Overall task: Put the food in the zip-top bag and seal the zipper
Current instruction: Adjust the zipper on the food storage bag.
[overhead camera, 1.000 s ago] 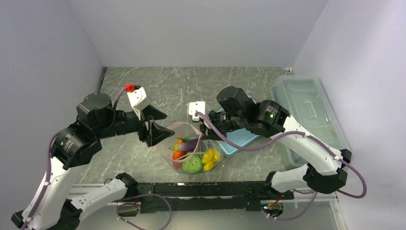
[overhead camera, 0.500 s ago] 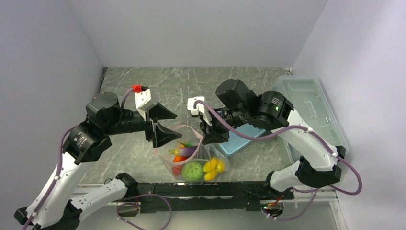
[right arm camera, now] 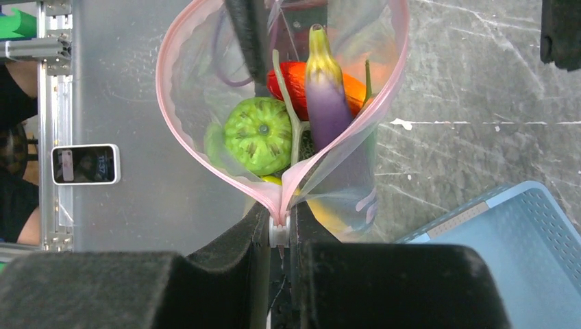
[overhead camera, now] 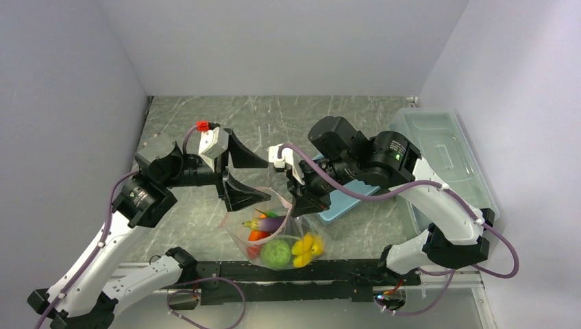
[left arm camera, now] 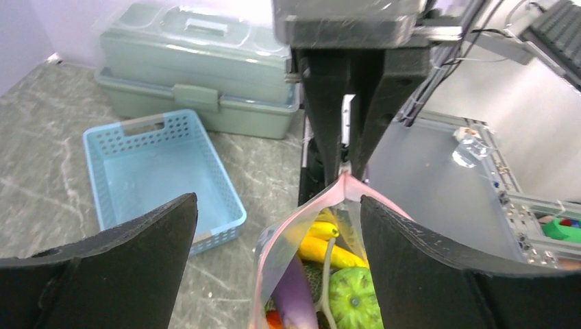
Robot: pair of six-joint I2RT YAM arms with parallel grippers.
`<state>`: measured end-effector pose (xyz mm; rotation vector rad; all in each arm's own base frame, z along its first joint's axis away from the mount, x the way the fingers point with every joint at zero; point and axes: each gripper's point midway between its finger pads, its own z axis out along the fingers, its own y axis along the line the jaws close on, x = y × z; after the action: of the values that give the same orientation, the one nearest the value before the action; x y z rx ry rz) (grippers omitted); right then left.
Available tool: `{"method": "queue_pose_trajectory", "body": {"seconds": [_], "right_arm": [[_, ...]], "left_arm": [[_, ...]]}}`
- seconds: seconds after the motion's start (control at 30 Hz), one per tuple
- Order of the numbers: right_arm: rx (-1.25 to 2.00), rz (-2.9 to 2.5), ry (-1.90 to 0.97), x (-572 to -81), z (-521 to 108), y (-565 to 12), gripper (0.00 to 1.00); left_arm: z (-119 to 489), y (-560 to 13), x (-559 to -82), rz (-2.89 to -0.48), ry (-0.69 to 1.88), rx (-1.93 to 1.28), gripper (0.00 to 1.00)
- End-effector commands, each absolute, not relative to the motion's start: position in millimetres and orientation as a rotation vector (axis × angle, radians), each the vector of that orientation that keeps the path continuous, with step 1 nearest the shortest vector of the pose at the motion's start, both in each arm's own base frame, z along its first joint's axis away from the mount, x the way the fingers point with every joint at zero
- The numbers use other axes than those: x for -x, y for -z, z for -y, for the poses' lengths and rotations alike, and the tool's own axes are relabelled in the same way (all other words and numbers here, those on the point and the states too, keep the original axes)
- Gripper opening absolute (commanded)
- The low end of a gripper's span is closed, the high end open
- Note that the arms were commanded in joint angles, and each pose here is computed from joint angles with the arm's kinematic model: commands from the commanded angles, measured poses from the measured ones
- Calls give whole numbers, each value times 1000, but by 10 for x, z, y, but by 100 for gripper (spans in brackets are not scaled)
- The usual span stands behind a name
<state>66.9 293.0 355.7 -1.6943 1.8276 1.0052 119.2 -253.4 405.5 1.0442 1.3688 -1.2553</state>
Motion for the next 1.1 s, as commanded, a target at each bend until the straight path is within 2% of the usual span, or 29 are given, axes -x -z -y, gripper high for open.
{"method": "queue_pose_trajectory", "body": {"seconds": [0.0,0.53,1.07], "right_arm": [[1670,-1753,-1087,-589,-2991,-3778,0],[1600,-1724,-1094,-664,-3095,-3873,0],[1358,-1918,-952,-1043,-3228,-3907,0]], "left_arm": [[2599,-4312,-984,-1204,1377,-1132,92],[2701,-4057,-769,-1196,1612,-1319,92],[2579,-3929,-581,-1289,1559,-1334,92]]}}
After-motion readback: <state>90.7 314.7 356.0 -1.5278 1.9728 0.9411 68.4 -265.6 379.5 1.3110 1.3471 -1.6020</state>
